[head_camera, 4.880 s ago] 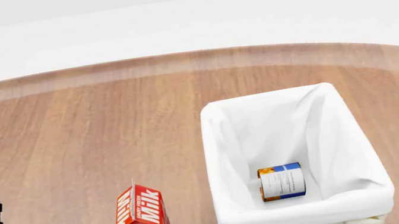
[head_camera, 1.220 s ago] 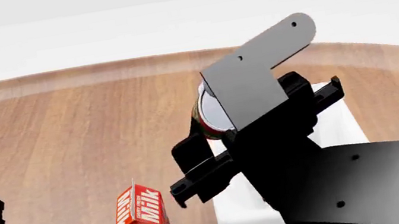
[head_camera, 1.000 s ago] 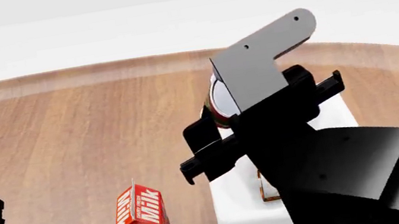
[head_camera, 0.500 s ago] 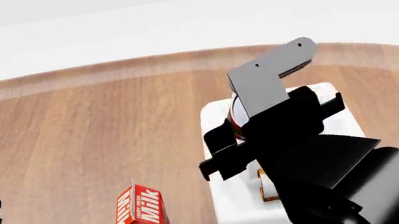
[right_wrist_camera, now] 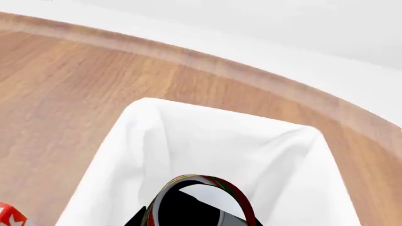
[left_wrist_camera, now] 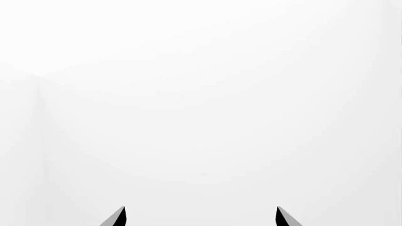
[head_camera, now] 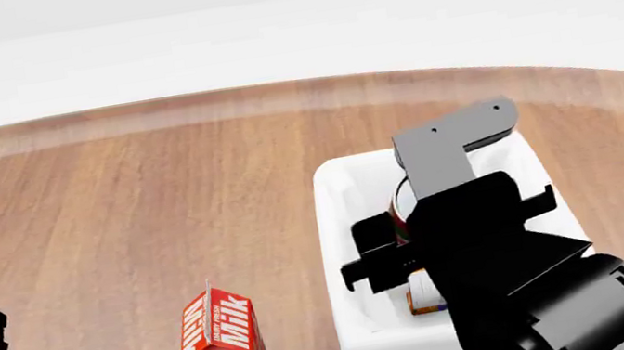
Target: Pick up the alphabet soup and the tomato sauce, and put them in the basket.
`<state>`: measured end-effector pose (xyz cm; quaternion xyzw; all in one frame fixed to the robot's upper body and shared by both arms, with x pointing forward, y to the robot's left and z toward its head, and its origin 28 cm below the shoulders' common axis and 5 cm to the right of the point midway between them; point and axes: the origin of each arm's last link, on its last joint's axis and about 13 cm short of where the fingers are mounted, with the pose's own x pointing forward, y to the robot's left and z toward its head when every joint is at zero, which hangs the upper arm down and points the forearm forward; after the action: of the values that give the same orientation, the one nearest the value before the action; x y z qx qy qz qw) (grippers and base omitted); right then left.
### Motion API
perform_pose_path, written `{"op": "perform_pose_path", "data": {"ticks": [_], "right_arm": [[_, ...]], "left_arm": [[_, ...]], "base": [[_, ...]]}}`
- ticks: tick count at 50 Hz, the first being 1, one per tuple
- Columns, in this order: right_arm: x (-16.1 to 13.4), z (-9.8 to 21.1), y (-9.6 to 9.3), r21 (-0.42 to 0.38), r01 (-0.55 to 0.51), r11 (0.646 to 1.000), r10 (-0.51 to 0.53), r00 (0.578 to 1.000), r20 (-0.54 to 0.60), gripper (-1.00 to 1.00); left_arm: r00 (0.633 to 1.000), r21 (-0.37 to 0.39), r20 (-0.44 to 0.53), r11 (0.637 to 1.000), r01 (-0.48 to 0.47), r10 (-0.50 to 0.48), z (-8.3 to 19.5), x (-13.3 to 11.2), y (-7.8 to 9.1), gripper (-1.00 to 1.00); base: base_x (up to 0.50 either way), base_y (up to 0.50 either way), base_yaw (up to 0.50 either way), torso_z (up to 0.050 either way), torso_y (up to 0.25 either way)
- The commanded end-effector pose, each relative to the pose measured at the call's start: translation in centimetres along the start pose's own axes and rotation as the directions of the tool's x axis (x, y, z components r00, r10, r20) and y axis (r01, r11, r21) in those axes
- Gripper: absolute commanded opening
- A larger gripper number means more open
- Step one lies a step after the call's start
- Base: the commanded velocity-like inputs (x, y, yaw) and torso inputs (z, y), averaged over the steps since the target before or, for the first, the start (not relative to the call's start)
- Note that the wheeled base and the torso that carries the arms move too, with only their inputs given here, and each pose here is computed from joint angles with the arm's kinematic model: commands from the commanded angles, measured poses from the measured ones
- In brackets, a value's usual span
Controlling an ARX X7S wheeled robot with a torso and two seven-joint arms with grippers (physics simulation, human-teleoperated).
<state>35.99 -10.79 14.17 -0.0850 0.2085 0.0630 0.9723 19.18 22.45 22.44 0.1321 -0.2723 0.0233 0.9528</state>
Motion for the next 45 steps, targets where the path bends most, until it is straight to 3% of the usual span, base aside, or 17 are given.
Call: {"op": "perform_pose_path", "data": {"ticks": [1,23,45], "right_arm": [[1.0,-0.7,-0.1,0.066,-0.01,0.998,0.012,0.999,-0.034,-1.0],[3.1,-2.9,-0.4,0.106,0.041,0.994,-0.03,0.994,-0.11,-1.0],[2.7,-1.6,-1.0,0.09,0.065,0.994,-0.057,0.994,-0.091,-1.0]], "left_arm": [[1.0,0.0,0.0,1.0,0.0,0.0,0.1,0.0,0.1,1.0],[1.0,-0.002,-0.003,1.0,0.002,-0.002,0.0,0.0,0.0,1.0],[1.0,0.001,-0.002,1.0,0.003,-0.003,0.1,0.1,0.1,1.0]], "base": [[0.0,0.0,0.0,0.0,0.0],[0.0,0.0,0.0,0.0,0.0],[0.0,0.0,0.0,0.0,0.0]]}}
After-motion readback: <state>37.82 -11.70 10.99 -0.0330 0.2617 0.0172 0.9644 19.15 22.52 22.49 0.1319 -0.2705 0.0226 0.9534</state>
